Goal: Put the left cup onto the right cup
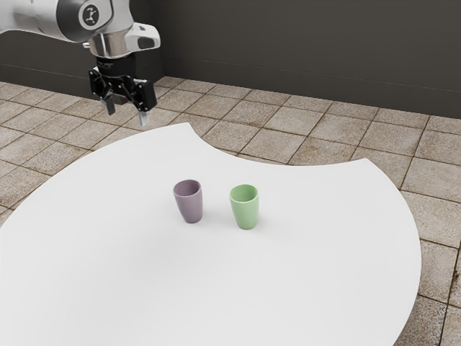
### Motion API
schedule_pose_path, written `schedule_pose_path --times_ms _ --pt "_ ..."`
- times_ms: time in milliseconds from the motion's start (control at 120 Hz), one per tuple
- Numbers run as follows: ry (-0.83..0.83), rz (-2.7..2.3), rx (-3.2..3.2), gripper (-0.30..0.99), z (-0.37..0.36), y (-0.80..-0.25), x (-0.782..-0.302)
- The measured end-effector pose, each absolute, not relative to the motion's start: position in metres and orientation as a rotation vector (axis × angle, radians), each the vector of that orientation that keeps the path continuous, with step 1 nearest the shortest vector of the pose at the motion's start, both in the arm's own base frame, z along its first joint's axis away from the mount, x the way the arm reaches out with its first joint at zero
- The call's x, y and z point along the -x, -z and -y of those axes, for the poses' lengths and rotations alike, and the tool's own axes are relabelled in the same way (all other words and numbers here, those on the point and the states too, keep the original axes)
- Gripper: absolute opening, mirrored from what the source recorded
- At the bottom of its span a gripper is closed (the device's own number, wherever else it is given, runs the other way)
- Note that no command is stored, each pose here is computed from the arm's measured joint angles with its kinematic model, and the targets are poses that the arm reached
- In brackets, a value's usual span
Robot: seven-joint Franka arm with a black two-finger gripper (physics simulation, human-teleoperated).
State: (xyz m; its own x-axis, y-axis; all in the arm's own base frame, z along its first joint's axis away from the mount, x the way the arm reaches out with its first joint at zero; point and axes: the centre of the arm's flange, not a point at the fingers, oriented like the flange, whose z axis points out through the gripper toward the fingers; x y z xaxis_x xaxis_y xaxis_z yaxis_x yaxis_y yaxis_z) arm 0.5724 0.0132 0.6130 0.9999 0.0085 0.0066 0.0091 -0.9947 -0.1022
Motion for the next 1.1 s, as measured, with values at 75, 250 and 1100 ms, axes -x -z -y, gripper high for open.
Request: schedule_pose_path --times_ms 75,250,1100 --pt "0.01 0.014 3.039 0.69 -0.014 -0.613 -0.572" --pt "0.011 0.007 3.037 0.69 -0.013 -0.612 -0.573" --pt "-0.015 -0.056 3.038 0.69 0.01 -0.547 -0.614"
